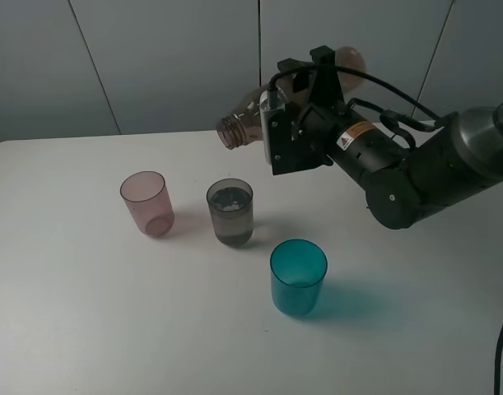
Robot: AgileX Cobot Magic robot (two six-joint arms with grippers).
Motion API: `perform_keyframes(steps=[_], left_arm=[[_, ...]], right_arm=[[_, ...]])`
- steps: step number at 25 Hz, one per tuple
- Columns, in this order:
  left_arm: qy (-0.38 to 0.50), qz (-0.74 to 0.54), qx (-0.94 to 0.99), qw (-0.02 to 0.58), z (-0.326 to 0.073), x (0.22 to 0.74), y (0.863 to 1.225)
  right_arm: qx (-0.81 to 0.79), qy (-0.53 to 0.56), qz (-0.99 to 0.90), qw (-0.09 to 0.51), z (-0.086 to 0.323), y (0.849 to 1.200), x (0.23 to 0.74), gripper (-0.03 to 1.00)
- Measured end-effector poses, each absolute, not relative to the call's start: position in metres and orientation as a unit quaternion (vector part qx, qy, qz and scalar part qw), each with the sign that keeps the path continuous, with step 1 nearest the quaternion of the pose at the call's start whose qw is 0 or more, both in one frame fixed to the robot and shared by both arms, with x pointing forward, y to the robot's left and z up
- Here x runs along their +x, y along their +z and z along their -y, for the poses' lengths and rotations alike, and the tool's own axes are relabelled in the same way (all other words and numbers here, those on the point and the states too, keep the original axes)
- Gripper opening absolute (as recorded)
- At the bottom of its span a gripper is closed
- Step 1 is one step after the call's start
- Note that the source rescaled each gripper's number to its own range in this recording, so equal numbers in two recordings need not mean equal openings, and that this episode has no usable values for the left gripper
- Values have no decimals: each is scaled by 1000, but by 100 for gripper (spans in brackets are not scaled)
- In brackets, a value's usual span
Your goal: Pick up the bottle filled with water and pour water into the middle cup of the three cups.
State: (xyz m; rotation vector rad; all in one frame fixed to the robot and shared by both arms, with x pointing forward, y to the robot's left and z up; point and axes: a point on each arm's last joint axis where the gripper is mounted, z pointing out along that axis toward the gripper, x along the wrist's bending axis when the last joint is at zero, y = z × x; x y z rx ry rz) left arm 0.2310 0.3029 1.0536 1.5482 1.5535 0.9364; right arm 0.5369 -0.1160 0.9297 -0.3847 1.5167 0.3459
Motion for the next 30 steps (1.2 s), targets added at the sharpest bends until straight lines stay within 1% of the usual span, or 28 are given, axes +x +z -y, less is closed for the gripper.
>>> perform_keyframes(steps=[4, 9, 12, 13, 15, 18, 20, 27, 30], left_arm=[[365, -605, 603, 369, -303, 231, 1054], [365, -605, 603, 369, -303, 231, 1054], [365, -605, 603, 369, -303, 231, 1054], [365, -605, 603, 369, -303, 231, 1054], [365, -605, 603, 369, -303, 231, 1054], [365, -605, 603, 369, -303, 231, 1054], [365, -605, 603, 369, -303, 231, 1054], [365, -605, 603, 369, -303, 231, 1054], [365, -605, 603, 369, -303, 231, 1054]], right_arm=[[-22, 290, -724, 626, 119, 921, 533, 0], [201, 449, -717, 493, 134, 913, 536, 0], [298, 511, -683, 428, 153, 913, 545, 0], [316, 519, -675, 418, 161, 913, 549, 0], [345, 528, -661, 406, 176, 913, 555, 0], [370, 524, -644, 416, 198, 911, 563, 0], [384, 518, -641, 416, 206, 902, 567, 0], [403, 530, -637, 388, 198, 870, 598, 0], [408, 534, -633, 384, 195, 863, 607, 0]])
